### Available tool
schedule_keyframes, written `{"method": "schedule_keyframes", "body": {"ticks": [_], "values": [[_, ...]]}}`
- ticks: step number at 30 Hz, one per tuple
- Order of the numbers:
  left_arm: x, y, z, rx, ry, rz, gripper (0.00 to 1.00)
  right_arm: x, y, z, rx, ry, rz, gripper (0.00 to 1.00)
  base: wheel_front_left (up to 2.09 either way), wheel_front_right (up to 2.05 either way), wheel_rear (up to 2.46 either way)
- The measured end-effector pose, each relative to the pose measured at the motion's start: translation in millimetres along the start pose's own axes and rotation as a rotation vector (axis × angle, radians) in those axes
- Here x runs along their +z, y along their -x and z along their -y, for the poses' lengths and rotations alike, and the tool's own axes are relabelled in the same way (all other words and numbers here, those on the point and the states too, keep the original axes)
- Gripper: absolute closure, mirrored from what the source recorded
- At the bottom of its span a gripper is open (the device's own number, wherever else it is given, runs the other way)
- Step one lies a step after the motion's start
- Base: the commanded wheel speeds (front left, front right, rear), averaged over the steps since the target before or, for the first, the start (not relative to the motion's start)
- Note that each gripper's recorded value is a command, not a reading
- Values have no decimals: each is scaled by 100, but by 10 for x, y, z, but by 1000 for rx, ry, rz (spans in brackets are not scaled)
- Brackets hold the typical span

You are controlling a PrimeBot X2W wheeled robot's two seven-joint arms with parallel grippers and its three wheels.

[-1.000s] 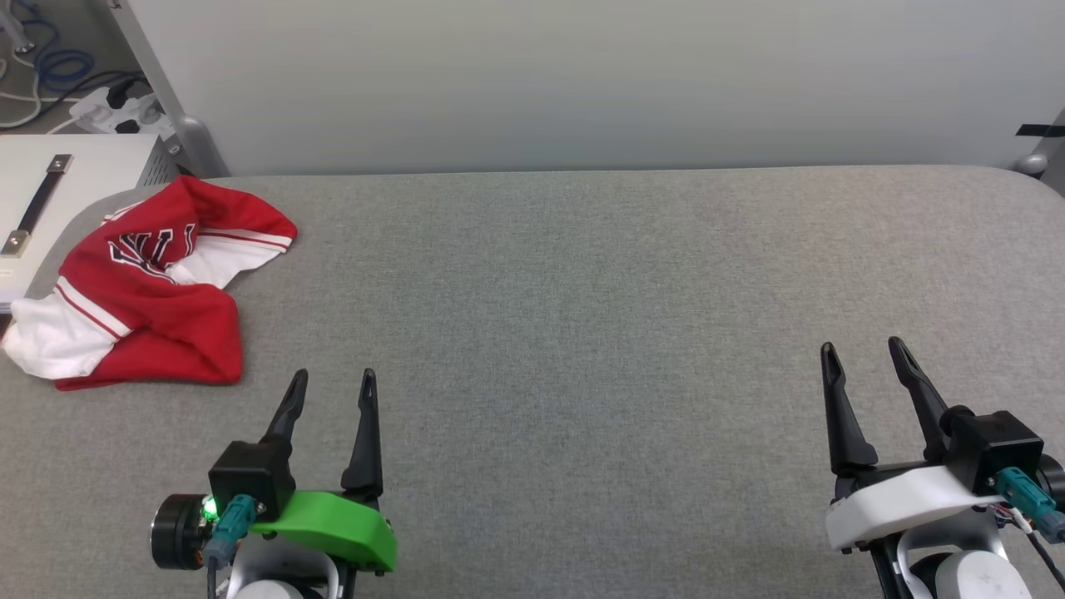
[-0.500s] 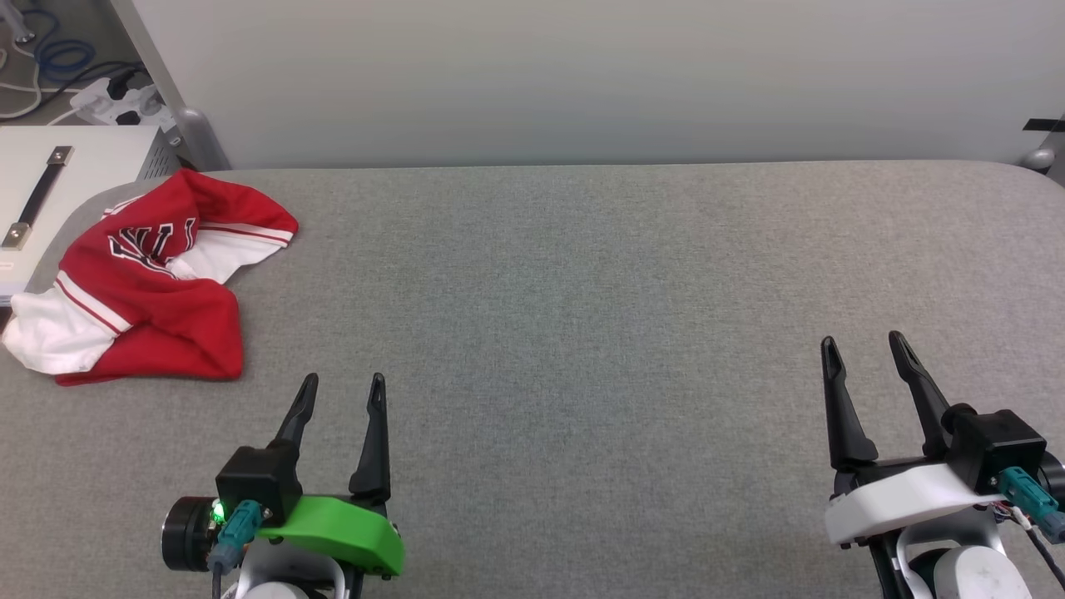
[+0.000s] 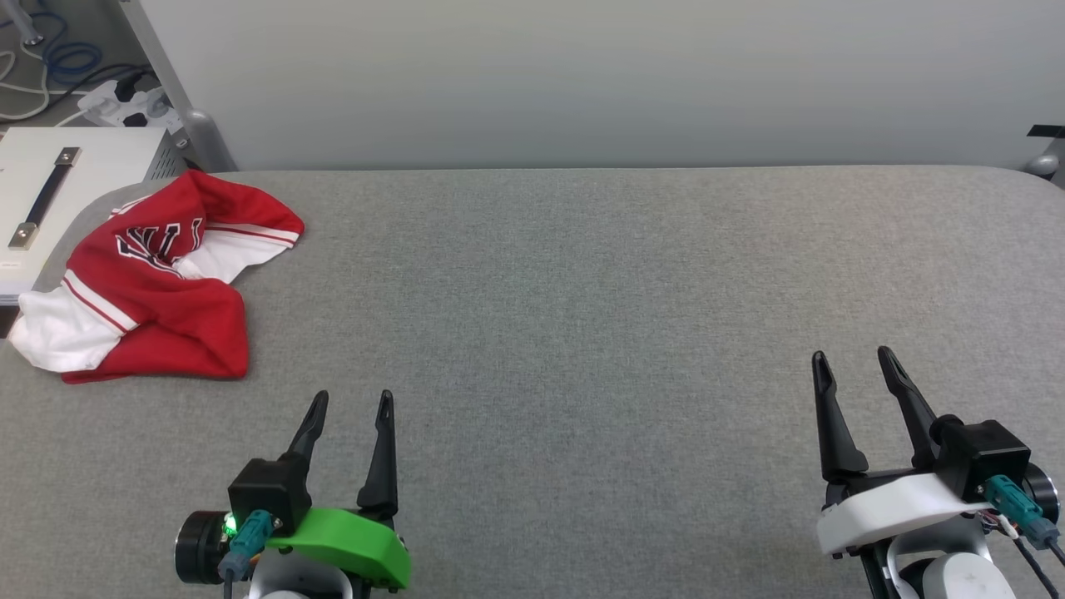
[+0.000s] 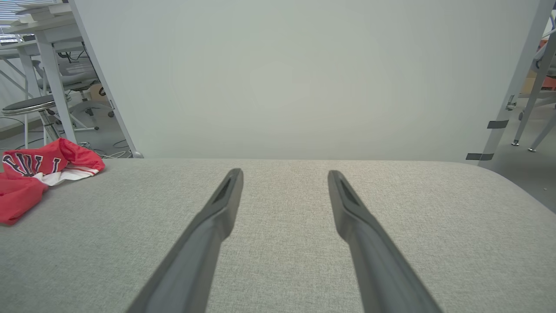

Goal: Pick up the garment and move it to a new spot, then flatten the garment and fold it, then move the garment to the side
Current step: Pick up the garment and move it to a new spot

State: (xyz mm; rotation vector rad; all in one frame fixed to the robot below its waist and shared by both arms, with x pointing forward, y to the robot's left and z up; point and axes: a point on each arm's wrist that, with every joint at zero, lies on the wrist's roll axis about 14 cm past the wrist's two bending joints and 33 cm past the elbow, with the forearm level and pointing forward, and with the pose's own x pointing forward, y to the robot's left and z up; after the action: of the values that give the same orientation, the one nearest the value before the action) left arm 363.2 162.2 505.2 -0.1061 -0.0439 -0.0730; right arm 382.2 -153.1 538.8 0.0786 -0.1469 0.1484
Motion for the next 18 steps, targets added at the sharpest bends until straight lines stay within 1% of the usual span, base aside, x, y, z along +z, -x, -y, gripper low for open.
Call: {"method": "schedule_keyframes", "body": {"ticks": [11, 14, 18], "values": [[-27, 11, -60, 20, 12, 4, 0, -61, -43, -49, 13, -27, 1, 0, 0, 0, 0], [-26, 32, -107, 36, 18, 7, 0, -79, -74, -131, 36, -43, 0, 0, 0, 0, 0], [26, 54, -208, 69, 20, 27, 0, -115, -131, -333, 94, -63, -2, 0, 0, 0, 0]]}}
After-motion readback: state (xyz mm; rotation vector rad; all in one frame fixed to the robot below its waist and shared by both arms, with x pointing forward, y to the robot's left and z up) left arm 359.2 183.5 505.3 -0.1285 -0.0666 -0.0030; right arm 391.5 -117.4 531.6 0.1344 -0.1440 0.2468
